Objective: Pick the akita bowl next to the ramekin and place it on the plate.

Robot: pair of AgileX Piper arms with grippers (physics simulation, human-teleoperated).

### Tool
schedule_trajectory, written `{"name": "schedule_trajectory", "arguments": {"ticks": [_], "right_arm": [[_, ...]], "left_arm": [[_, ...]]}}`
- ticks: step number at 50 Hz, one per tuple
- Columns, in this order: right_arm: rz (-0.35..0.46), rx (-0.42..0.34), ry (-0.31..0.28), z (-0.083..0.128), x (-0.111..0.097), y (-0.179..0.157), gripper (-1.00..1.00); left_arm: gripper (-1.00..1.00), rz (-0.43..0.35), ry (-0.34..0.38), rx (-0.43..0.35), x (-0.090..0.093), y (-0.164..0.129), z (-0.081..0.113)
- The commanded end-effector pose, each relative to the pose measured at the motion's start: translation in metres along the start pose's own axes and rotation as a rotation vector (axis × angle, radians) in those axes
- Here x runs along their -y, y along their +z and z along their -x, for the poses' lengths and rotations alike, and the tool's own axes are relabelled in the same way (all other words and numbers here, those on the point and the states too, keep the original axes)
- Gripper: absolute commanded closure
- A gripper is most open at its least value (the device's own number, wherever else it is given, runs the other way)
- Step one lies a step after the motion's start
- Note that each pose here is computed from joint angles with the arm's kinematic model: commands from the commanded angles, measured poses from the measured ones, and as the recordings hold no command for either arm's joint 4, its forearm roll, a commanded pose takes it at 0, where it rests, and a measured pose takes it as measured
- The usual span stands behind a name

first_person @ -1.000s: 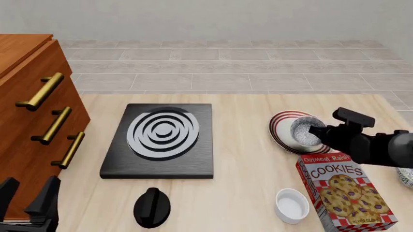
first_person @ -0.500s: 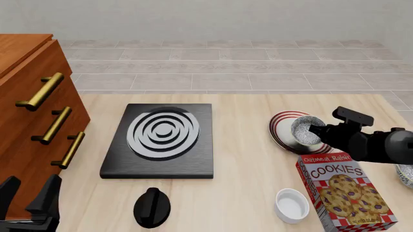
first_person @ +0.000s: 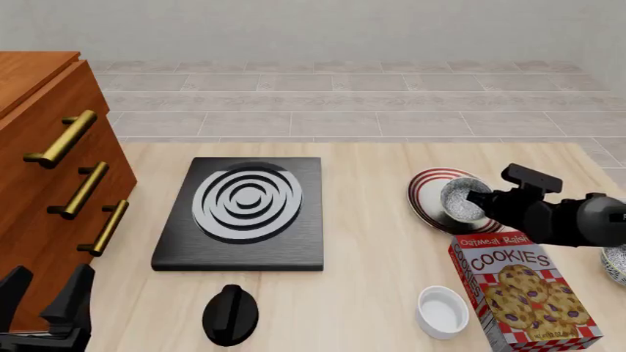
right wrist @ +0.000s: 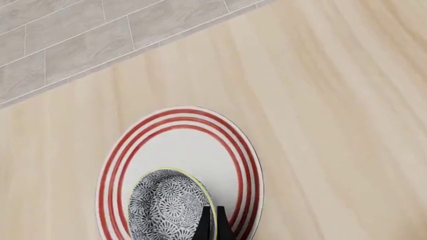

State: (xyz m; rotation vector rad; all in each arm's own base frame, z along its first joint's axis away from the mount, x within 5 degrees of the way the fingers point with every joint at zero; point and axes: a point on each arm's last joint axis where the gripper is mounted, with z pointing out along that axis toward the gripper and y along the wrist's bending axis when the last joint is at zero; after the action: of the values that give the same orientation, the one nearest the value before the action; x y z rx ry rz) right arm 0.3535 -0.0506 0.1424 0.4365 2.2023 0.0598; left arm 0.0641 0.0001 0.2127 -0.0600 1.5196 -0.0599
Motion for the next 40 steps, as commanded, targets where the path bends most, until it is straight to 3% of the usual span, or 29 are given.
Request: {"name": "schedule_trajectory", "arguments": {"ticks": [1, 16, 17, 40], "right_arm": [[0.0, 0.006, 0.012, 0.0, 0.0, 0.002, 1.0], [0.007, 0.006, 0.003, 0.0, -0.003, 0.002, 1.0], [0.006, 0.006, 0.004, 0.0, -0.003, 0.003, -1.0], [0.007, 0.037, 0.011, 0.016, -0.003, -0.008, -1.0]], "left_arm": [[-1.0, 0.001, -0.001, 0.001, 0.0, 0.0, 0.0], [-1.0, 0.002, -0.001, 0.001, 0.0, 0.0, 0.0], [-1.0, 0.002, -0.001, 0.001, 0.0, 0.0, 0.0], [-1.0, 0.003, 0.005, 0.0, 0.0, 0.0, 0.0]]}}
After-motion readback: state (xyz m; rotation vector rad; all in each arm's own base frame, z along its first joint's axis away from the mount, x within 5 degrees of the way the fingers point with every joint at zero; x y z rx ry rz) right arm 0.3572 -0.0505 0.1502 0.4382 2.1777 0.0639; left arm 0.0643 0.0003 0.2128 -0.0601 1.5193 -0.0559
